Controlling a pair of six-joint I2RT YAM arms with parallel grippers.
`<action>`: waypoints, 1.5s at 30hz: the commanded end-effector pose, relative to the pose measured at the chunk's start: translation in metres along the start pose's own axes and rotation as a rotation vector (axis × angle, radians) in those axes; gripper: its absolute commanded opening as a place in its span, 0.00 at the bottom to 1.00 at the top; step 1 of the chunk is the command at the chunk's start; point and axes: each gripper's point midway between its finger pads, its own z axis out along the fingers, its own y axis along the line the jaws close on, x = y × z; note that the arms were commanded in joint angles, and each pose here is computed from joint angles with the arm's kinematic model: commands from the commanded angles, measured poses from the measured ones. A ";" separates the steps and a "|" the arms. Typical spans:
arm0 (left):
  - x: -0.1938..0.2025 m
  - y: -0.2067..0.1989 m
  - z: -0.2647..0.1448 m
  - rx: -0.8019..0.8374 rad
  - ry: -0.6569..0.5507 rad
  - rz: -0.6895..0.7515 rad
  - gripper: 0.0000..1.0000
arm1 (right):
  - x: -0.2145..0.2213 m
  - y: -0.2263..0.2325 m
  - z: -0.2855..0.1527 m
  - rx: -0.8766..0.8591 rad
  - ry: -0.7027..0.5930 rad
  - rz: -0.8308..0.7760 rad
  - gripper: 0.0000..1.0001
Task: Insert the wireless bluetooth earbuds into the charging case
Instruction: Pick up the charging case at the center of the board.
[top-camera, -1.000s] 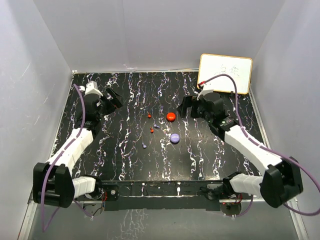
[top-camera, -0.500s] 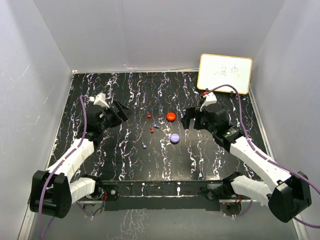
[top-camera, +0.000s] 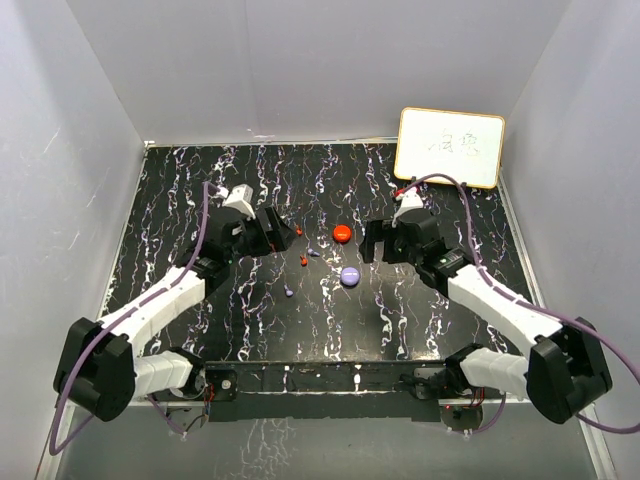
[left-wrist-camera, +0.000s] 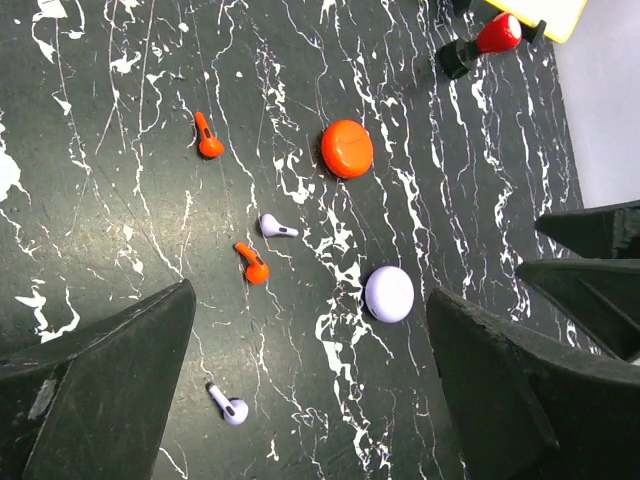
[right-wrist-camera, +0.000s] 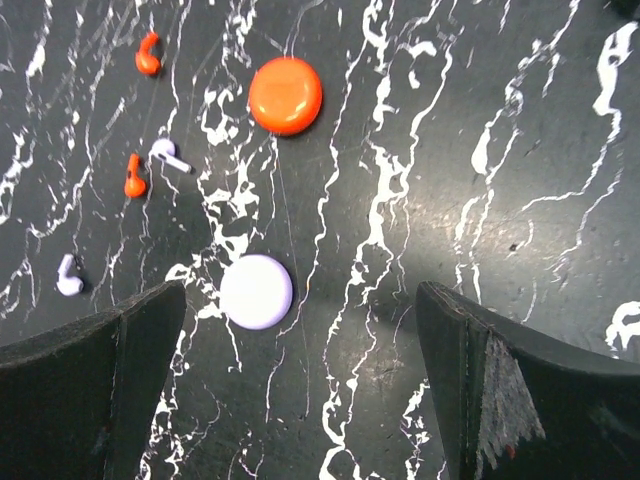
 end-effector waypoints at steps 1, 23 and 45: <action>-0.009 -0.003 -0.005 -0.021 -0.051 0.045 0.99 | 0.012 0.013 0.011 -0.069 0.039 0.010 0.98; 0.055 -0.022 0.001 -0.118 0.116 0.161 0.99 | 0.085 0.033 0.047 -0.030 0.200 -0.075 0.93; 0.058 -0.007 -0.003 -0.181 0.121 0.176 0.85 | 0.111 0.029 0.066 0.176 0.235 -0.254 0.51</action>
